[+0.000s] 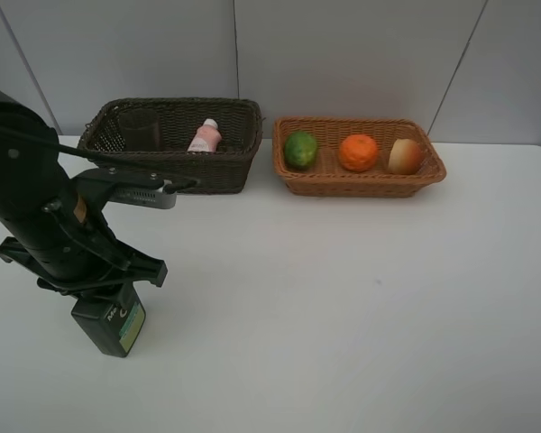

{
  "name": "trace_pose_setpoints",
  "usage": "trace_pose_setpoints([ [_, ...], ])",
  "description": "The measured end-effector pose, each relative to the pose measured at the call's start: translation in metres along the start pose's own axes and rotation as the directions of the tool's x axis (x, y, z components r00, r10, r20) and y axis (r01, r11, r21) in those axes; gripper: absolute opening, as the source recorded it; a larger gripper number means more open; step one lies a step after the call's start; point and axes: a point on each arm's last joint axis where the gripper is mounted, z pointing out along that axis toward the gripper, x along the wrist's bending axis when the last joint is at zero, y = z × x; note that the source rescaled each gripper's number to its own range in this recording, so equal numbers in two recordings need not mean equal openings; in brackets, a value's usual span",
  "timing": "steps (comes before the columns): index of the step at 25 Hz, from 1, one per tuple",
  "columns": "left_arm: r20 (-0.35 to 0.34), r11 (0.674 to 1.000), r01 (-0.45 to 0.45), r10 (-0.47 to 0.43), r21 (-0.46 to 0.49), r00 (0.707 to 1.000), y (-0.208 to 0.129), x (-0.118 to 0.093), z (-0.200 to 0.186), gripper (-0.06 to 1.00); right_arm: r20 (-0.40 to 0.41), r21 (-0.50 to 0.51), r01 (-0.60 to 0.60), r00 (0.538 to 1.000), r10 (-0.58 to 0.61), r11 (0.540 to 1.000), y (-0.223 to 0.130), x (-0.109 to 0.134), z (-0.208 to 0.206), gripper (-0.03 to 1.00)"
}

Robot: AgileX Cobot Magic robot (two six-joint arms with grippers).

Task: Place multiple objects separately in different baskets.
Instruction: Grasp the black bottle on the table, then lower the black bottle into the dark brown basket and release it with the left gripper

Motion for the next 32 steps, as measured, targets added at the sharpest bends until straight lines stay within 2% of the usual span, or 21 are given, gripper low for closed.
trace_pose_setpoints([
  [15,-0.001,1.000,0.020,-0.020,0.001,1.000,0.000,0.000,-0.001,0.46,0.000,0.000,0.000,1.000,0.000,1.000,0.000,0.000,0.000,0.84],
  [21,-0.011,0.999,0.048,-0.048,-0.004,0.999,0.027,-0.010,-0.029,0.46,0.000,0.000,0.000,1.000,0.000,1.000,0.000,0.000,0.000,0.84],
  [25,0.001,0.995,0.070,-0.070,-0.077,0.998,0.058,-0.013,-0.061,0.46,0.000,0.000,0.000,1.000,0.000,1.000,0.000,0.000,0.000,0.84],
  [27,0.002,0.986,0.075,-0.076,-0.146,0.997,0.075,-0.010,-0.078,0.46,0.000,0.000,0.000,1.000,0.000,1.000,0.000,0.000,0.000,0.84],
  [32,-0.031,0.944,0.048,-0.062,-0.327,0.998,0.108,-0.002,-0.115,0.46,0.000,0.000,0.000,1.000,0.000,1.000,0.000,0.000,0.000,0.84],
])
